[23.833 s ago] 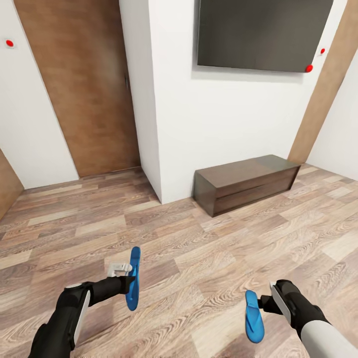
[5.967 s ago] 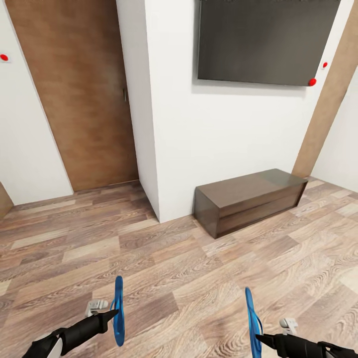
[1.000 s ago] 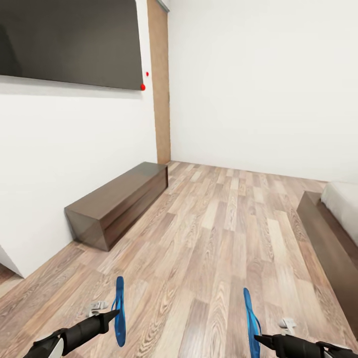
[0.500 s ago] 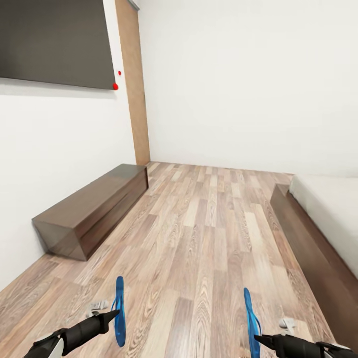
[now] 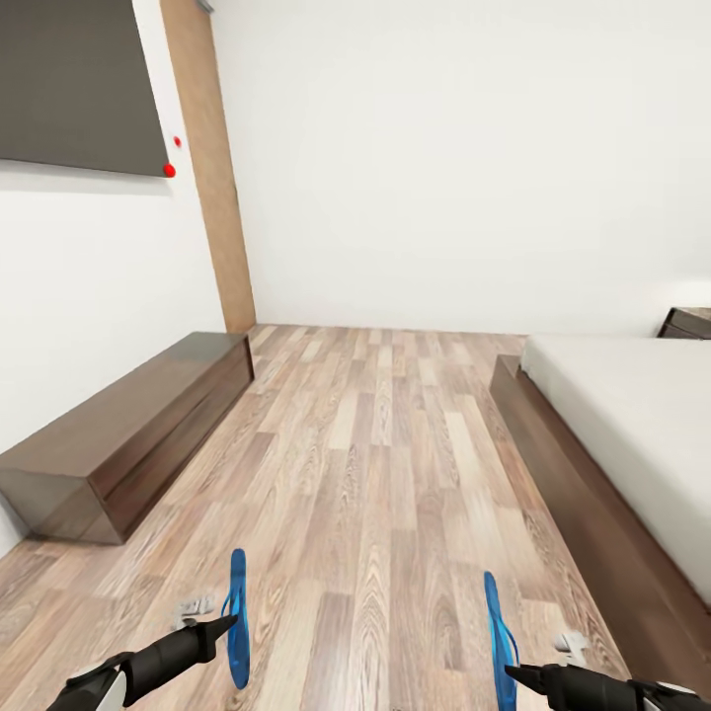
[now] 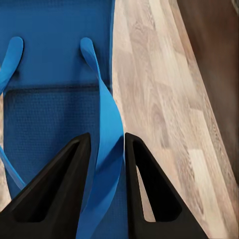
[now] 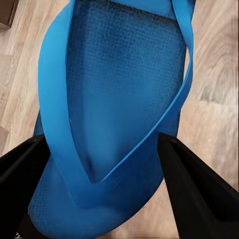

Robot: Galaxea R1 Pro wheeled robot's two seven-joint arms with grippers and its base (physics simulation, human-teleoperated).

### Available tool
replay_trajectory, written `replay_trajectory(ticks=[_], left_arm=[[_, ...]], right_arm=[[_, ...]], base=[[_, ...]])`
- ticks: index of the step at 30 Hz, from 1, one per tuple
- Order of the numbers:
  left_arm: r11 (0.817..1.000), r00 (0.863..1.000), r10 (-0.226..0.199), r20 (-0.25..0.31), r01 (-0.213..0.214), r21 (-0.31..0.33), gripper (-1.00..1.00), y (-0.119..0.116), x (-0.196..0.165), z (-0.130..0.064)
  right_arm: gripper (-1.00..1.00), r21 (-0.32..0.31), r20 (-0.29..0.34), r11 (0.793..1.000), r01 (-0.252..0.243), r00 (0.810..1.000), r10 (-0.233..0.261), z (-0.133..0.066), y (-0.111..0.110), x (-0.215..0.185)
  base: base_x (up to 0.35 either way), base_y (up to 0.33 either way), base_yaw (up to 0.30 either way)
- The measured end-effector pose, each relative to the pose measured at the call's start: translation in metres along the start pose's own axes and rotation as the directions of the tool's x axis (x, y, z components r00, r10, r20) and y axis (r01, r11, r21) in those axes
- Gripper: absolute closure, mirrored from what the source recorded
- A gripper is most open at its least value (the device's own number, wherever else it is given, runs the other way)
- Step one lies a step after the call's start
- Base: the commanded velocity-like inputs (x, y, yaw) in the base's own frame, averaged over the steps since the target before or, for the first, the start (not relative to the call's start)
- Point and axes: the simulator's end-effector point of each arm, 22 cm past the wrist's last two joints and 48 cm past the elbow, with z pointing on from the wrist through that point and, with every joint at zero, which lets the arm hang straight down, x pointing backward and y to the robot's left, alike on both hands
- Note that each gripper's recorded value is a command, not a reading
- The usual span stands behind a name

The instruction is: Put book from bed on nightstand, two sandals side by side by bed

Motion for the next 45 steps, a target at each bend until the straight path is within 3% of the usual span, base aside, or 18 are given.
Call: replay_trajectory(ticks=[13, 45], left_arm=[[1.0, 1.0, -0.018, -0.013, 0.018, -0.011, 1.0, 0.005, 0.012, -0.001], [1.0, 1.0, -0.009, -0.006, 0.009, -0.013, 1.0, 0.006, 0.013, -0.001]], right_arm=[[1.0, 0.0, 0.0, 1.0, 0.0, 1.0, 0.0, 0.0, 0.0, 0.0], [1.0, 0.0, 0.0, 1.0, 0.0, 1.0, 0.0, 0.0, 0.0, 0.0]], base=[[0.0, 0.0, -0.285], [-0.037, 0.0, -0.285]])
